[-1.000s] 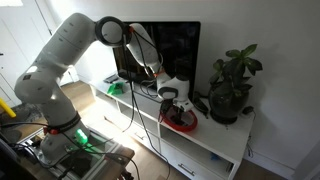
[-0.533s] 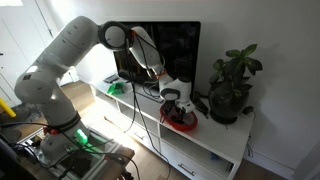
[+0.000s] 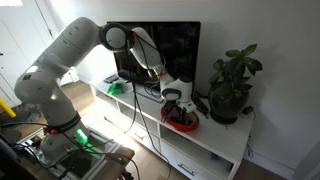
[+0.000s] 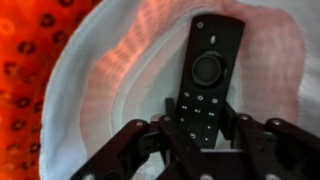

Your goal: Put the orange hat on top of the tv stand and take the remote control out of it

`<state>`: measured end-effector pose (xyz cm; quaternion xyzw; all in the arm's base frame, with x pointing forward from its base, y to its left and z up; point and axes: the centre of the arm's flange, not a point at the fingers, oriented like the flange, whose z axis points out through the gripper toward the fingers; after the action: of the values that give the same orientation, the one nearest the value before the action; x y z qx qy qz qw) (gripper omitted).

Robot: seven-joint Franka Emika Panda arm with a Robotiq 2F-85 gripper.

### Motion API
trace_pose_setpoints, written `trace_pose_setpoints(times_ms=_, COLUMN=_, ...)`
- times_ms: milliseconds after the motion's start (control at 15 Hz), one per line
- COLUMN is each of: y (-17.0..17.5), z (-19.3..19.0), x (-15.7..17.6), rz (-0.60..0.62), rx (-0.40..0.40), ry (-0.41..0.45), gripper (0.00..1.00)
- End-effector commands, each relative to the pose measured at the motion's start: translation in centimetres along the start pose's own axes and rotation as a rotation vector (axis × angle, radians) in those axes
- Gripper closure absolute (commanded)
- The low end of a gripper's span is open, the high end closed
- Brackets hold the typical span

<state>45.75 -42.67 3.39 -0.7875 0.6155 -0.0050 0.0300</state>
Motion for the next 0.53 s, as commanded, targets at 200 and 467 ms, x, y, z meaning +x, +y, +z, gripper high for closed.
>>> trace_pose_setpoints(times_ms=200, y=-0.2, z=-1.4, x=-0.3, rz=0.032, rx=0.013, ry=-0.006, gripper=0.88)
trace_pose_setpoints(times_ms=467, y=-0.2, z=-3.5, x=-1.2, rz=0.022, rx=0.029, ry=0.006, gripper=0.94)
